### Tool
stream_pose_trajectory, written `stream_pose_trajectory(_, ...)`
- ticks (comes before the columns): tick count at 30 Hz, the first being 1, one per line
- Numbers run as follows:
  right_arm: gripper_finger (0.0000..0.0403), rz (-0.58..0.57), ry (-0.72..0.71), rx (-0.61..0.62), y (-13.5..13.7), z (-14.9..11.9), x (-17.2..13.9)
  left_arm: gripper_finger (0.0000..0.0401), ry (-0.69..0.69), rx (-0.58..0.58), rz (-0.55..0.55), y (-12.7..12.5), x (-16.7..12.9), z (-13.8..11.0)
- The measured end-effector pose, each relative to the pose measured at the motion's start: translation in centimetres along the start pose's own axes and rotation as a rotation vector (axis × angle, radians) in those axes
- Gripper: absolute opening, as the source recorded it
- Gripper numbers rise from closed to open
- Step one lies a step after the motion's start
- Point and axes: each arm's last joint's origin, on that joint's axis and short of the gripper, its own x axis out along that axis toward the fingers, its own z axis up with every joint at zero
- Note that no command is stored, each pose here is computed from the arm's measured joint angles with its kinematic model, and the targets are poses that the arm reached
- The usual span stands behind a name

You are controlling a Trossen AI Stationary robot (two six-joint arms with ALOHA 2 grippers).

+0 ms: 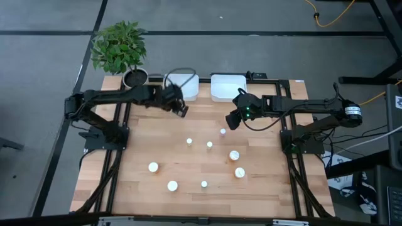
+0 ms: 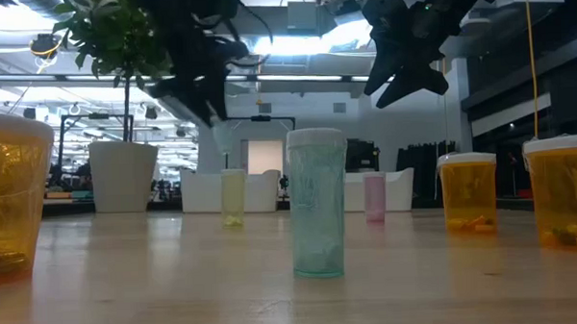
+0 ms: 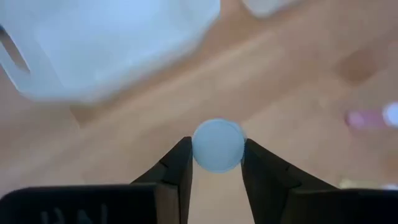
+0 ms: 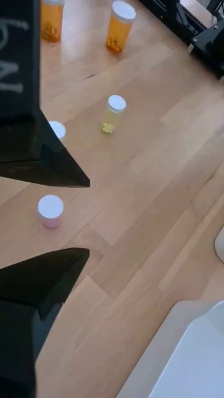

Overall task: Pick and place medicine bottles into bin by pill shape (circle, oval)
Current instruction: Put the top blue tablet bottle into the left white bin

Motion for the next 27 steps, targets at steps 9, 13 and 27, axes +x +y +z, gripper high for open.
stream_pose_trajectory(9,0.0171,0.002,-0.003,0.002,0.0,0.0,0.0,0.0103,0.017,0.103,0.084,0.6,5.1,7.2)
stream_pose_trajectory(13,0.0171,0.002,-0.003,0.003,0.0,0.0,0.0,0.0103,0.005,0.095,0.115,1.7,6.9,9.8)
stream_pose_trajectory(27,0.0171,0.003,-0.005,-0.002,0.0,0.0,0.0,0.0103,0.072,0.122,0.184,3.3,12.8,10.8)
